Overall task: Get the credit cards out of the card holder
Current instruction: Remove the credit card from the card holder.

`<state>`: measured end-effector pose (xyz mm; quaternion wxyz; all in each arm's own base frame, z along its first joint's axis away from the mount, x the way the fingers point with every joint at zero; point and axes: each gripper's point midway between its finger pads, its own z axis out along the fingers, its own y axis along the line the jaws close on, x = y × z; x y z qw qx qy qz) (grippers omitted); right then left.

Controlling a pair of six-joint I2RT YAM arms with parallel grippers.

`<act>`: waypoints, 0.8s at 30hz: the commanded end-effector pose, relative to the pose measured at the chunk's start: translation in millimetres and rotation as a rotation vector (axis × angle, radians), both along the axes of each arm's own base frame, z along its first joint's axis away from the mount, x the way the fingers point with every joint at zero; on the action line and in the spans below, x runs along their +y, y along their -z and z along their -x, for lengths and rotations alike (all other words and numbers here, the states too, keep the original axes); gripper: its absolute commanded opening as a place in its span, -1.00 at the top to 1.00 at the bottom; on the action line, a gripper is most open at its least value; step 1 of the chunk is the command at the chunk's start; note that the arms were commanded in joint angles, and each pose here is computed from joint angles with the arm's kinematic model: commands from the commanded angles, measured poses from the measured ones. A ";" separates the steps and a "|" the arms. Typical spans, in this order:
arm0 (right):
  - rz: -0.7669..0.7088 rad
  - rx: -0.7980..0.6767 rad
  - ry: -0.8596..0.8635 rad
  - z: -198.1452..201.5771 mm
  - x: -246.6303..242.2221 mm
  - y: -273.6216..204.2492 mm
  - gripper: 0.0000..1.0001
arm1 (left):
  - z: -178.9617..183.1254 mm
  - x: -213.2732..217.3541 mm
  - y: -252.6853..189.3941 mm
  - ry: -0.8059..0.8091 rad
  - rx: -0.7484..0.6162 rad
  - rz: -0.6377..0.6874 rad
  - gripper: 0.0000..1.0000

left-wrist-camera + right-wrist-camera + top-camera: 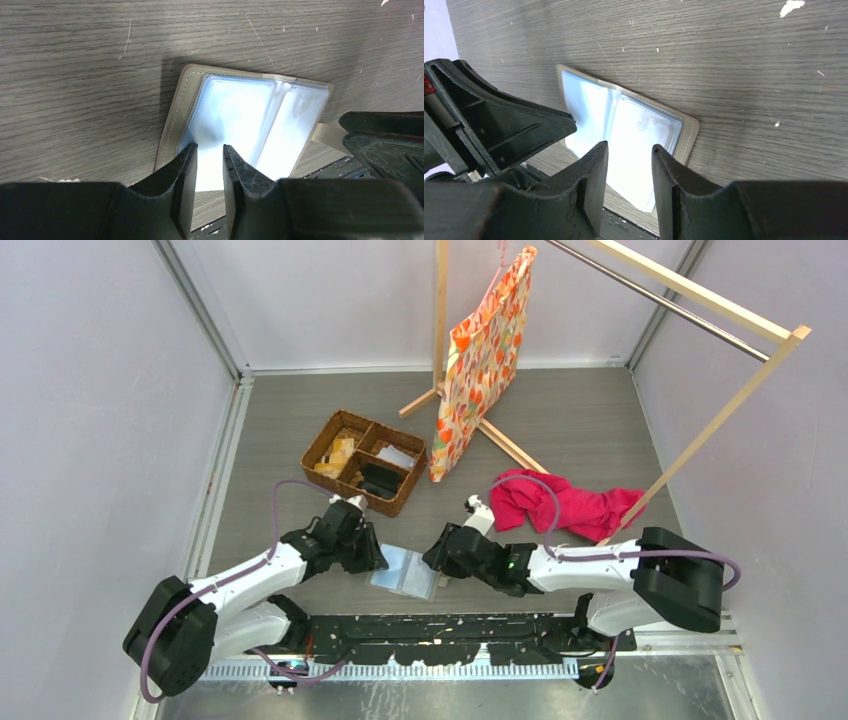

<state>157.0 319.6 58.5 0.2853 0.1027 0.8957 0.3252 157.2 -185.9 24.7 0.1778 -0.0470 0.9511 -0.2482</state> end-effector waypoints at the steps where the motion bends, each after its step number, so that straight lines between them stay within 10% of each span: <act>1: -0.010 -0.027 -0.009 -5.7 9.1 -6.1 0.16 | 14.4 18.3 21.6 0.001 0.062 -0.092 0.45; 24: -0.020 0.011 -0.087 -1.2 37.8 1.2 0.17 | 14.6 17.1 21.2 0.005 0.062 -0.085 0.45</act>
